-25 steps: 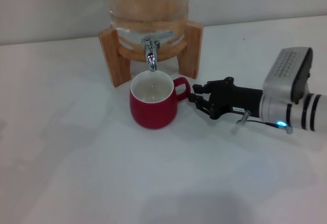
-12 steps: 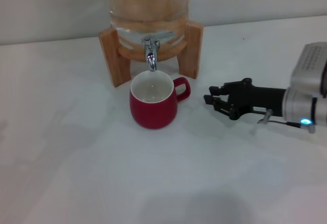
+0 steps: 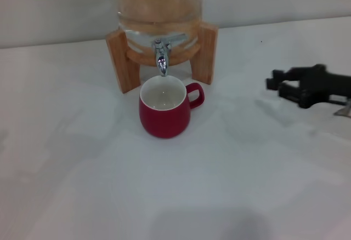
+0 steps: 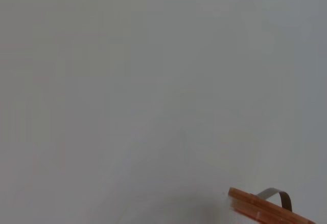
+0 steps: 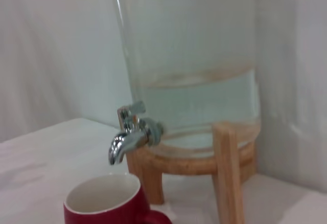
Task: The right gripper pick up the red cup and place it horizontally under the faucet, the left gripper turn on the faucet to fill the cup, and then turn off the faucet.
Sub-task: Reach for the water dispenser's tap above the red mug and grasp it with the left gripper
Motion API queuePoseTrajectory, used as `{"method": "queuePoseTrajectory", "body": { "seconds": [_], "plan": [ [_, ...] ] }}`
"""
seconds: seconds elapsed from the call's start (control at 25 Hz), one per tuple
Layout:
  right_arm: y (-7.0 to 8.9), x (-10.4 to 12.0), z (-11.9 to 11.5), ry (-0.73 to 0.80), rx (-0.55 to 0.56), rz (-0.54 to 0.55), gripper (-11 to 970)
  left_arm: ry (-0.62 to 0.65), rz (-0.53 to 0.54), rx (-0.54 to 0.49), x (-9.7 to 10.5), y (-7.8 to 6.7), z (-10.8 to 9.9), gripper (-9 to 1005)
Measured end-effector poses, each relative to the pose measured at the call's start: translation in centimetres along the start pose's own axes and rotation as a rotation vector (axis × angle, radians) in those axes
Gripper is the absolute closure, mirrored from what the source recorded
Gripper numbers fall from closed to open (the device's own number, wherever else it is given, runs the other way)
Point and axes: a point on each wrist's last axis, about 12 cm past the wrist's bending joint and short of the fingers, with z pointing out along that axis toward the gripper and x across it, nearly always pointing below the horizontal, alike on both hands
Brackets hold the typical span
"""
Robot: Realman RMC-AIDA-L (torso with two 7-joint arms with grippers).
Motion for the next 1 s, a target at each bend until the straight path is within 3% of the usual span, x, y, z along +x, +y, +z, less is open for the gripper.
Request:
{"method": "queuePoseTrajectory", "body": {
  "seconds": [0.24, 0.48, 0.76, 1.0],
  "plan": [
    [-0.6, -1.8, -2.8, -0.064, 0.031, -0.087, 676, 0.02, -0.008, -0.002, 0.3, 0.0, 0.0, 123],
    [-0.8, -2.3, -3.8, -0.114, 0.062, -0.088, 585, 0.096, -0.071, -0.015, 0.8, 0.2, -0.1, 124],
    [-0.7, -2.2, -3.7, -0.103, 0.052, -0.059, 446, 0.35, -0.184, -0.028, -0.3, 0.2, 1.4, 123],
    [-1.1, -2.2, -3.7, -0.089, 0.076, -0.01, 413, 0.589, -0.205, -0.05, -2.5, -1.4, 4.2, 125]
  ]
}}
